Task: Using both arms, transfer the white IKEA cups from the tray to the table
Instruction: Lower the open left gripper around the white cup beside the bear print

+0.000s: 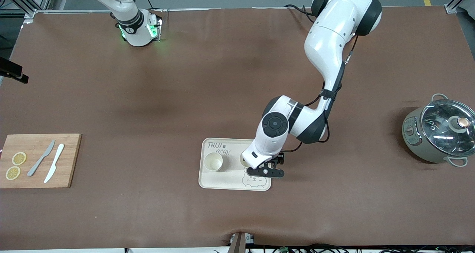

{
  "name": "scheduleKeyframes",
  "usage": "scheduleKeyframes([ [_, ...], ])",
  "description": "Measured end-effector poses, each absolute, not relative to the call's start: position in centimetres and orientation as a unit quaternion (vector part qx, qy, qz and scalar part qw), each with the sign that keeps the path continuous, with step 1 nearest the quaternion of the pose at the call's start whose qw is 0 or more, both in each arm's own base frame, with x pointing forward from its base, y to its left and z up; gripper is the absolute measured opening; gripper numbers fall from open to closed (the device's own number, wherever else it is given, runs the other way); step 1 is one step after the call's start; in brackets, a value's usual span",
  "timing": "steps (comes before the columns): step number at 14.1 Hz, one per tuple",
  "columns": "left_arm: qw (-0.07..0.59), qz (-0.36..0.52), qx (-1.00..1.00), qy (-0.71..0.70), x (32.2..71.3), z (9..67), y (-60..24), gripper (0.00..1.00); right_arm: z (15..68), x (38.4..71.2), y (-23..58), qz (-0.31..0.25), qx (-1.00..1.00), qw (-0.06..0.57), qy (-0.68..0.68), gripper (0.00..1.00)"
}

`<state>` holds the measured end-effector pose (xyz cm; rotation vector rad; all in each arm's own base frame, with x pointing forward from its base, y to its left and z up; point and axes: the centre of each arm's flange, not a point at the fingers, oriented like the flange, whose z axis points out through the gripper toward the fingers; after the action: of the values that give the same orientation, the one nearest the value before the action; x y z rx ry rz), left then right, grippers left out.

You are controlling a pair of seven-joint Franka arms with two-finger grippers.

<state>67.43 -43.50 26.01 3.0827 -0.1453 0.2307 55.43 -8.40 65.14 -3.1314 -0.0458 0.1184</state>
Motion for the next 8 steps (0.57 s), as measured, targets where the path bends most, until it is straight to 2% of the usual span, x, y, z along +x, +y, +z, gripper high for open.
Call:
scheduleKeyframes([
  [8,0.018,0.068,0.996,-0.046,67.4,23.9,-43.3,1.00,65.1,55.4,-8.4,0.038,-0.999,0.004,-0.015,1.00],
])
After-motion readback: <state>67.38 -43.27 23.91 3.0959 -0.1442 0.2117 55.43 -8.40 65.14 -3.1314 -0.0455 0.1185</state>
